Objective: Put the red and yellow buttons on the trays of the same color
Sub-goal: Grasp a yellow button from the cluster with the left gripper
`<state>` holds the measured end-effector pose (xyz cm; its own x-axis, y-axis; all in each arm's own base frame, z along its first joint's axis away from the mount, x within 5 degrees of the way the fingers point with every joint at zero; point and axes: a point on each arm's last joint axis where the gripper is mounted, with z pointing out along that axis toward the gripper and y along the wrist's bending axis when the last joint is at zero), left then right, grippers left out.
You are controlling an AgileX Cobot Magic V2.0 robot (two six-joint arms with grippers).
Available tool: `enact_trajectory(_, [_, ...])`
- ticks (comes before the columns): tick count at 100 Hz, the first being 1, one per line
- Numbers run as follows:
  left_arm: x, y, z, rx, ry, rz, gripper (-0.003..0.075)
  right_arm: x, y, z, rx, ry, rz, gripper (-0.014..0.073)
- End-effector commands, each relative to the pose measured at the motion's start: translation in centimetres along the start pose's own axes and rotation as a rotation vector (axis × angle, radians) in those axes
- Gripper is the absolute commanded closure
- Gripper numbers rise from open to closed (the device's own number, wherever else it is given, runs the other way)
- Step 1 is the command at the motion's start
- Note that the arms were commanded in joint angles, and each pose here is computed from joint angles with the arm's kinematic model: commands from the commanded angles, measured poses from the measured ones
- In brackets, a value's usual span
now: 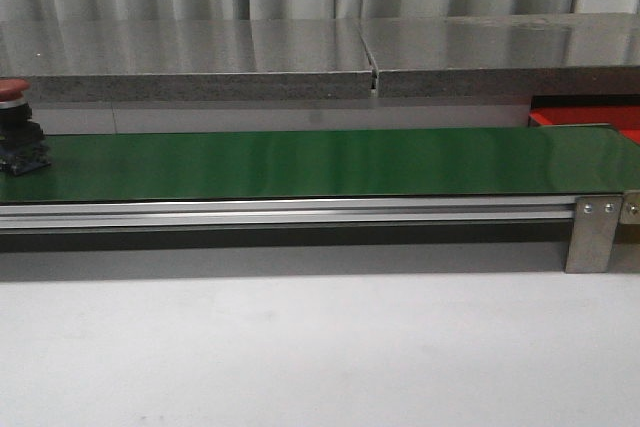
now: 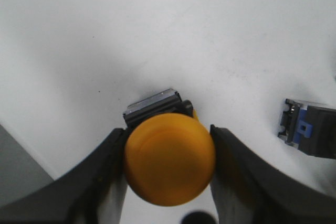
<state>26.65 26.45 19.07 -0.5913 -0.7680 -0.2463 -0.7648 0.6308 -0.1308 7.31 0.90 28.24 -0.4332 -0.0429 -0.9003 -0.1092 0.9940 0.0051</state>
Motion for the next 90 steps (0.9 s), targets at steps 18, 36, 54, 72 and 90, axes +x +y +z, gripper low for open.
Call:
enact_trajectory(18, [-0.8,-0.6,-4.6,0.025,-0.154,0.013,0.0542,-1.3,-0.1,-0.3,0.01,-0.084,-0.013,0.0663])
enact_trajectory(36, [-0.1,-2.4,-9.2,0.051,-0.272,0.063,0.0542,-1.3,-0.1,-0.3,0.01,-0.084,-0.013,0.0663])
enact_trajectory(54, [0.3,-6.3,-13.3,0.099,-0.337,0.182,0.0542,-1.3,-0.1,-0.3,0.01,-0.084,-0.013,0.0663])
enact_trajectory(72, [0.6,-10.4,-16.6,0.156,-0.344,0.296,0.0542,-1.3,-0.1,-0.3,0.01,-0.084,-0.013,0.0663])
enact_trajectory(90, [1.7,-13.8,-16.4,0.194,-0.334,0.43,0.0542,-1.3,-0.1,-0.3,0.01,-0.084,-0.013,0.0663])
